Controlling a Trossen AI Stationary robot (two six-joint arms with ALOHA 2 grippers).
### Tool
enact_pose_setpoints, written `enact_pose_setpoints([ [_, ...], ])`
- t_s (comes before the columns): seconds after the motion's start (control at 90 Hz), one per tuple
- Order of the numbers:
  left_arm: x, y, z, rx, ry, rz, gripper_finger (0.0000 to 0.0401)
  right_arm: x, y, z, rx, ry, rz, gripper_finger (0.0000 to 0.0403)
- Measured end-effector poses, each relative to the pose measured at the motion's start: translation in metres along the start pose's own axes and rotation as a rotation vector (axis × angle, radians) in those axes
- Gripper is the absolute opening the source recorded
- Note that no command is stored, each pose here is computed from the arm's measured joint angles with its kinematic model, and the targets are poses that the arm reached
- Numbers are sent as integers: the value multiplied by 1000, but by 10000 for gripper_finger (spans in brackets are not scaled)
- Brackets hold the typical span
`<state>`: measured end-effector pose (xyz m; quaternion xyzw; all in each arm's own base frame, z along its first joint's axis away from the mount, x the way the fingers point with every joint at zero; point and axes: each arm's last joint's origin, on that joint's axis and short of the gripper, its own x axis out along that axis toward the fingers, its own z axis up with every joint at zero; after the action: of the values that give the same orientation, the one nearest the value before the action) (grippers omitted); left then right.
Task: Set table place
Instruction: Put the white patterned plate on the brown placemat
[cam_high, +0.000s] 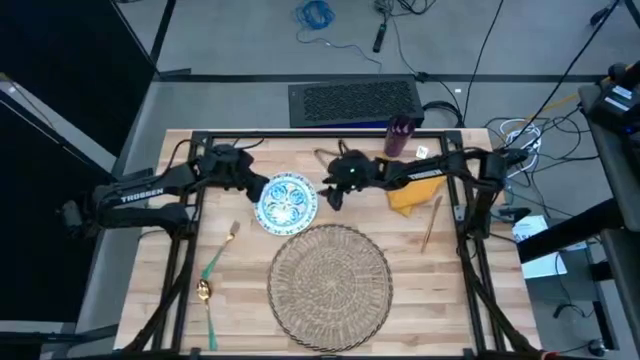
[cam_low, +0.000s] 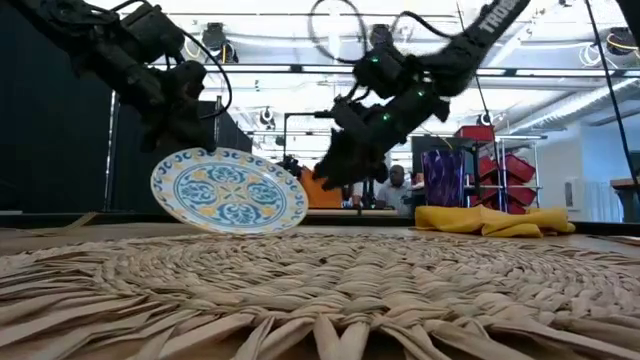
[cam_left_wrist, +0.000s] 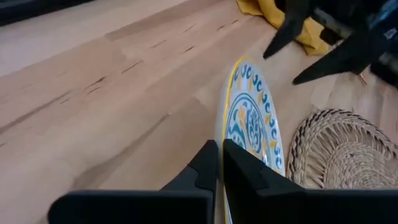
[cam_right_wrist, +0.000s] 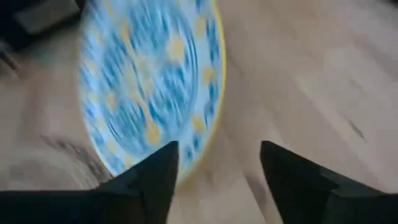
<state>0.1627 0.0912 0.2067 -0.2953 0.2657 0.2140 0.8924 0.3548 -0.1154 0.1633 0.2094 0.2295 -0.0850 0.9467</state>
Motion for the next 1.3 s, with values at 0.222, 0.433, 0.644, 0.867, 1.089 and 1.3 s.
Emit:
enact_pose_setpoints([
  [0.222,0,0,0,12,-6,2,0,11,-22,-8,64,-48,87,280],
  [0.433,0,0,1,38,-12,-2,0,15,-30,-11,64,-59,112,274],
  [0.644,0,-2,3,65,-30,-39,0,14,-31,-9,60,-73,113,273],
  [0.867,0,-4,6,75,-57,-55,0,14,-31,-8,57,-78,111,272],
  [1.089,10,-4,8,76,-55,-77,0,16,-25,-3,41,-103,126,272],
  [1.3,16,-4,9,77,-51,-80,0,24,-24,-1,24,-98,137,272],
])
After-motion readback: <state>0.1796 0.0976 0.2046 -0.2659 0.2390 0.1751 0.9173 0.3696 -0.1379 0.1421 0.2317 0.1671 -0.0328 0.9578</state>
